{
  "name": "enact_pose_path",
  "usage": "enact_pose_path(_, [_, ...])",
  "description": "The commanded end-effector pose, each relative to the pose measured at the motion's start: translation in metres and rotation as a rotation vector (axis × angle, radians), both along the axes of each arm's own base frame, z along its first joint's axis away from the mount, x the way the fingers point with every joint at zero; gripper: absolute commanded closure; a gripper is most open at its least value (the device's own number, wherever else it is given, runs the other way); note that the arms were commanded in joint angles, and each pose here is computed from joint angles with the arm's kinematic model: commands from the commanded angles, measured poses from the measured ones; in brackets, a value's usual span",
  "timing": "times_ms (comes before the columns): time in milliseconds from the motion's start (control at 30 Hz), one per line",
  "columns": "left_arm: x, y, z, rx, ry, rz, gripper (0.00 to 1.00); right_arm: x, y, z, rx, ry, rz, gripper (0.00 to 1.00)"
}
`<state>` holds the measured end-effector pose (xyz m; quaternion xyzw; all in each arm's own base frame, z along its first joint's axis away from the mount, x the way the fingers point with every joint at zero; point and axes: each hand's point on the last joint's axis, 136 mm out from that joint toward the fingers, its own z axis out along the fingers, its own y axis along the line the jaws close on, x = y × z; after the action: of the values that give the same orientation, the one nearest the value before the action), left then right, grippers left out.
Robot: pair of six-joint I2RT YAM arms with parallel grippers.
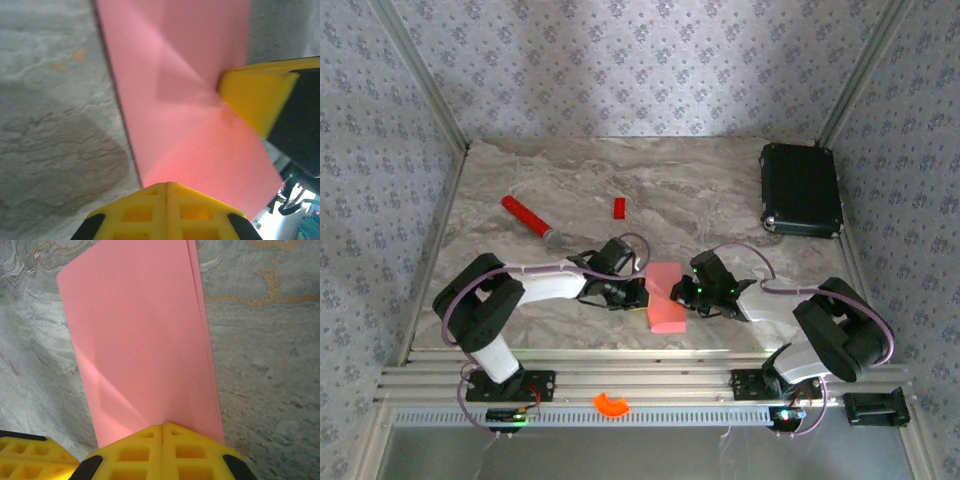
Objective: Fold a paper plane with a square sheet of paper (pick it up from the middle)
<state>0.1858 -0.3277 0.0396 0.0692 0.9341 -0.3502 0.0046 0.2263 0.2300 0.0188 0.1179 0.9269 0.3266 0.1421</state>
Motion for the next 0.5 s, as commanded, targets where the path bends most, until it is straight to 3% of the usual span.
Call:
enact_pose_path(0, [0.004,-0.021,0.023,-0.084,-0.014,-0.015,1.00,-0.021,-0.031,-0.033,-0.136,0.109,-0.049,1.00])
enact_pose_path(200, [-0.008,-0.028,0.003,-0.071,0.027,-0.038,1.00,-0.022,-0.032,-0.033,-0.139,0.112,-0.050,1.00])
enact_pose_path(467, [-0.022,-0.005,-0.032,0.016,0.061,-0.036,1.00,-0.022,-0.032,-0.034,-0.138,0.110,-0.050,1.00])
